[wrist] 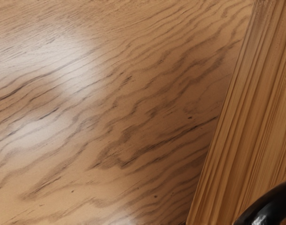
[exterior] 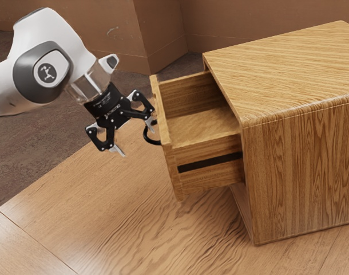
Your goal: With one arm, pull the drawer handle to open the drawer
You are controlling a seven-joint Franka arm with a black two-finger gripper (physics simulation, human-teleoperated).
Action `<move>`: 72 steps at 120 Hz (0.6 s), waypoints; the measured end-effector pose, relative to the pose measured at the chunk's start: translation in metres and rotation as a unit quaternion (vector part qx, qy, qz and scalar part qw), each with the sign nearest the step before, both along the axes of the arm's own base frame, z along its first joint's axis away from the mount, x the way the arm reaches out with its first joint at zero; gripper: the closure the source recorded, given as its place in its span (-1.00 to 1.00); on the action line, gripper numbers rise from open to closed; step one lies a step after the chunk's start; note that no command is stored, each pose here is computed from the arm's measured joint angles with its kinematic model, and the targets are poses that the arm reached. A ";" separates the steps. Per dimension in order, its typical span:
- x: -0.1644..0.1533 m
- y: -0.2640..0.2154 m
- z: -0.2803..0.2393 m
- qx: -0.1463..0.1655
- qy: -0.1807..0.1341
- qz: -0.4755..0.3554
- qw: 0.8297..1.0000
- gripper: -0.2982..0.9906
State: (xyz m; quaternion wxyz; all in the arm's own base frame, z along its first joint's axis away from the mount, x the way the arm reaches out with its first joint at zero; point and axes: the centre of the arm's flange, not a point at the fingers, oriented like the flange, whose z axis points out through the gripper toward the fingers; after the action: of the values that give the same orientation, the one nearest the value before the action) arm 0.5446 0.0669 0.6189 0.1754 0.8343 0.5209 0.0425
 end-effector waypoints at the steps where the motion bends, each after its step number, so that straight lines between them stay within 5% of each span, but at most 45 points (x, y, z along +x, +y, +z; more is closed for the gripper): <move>1: -0.001 0.001 0.001 0.000 -0.001 0.001 1.000 -0.53; 25: -0.067 0.109 0.060 0.000 -0.035 0.083 0.996 -0.53; 50: -0.072 0.063 0.097 0.151 0.019 0.007 0.988 -0.53; 72: -0.093 0.043 0.121 0.197 0.050 -0.025 0.979 -0.54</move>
State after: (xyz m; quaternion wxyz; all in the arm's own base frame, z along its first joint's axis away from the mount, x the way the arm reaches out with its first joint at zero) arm 0.4515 0.1104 0.7403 -0.0172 0.8662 0.4895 0.0985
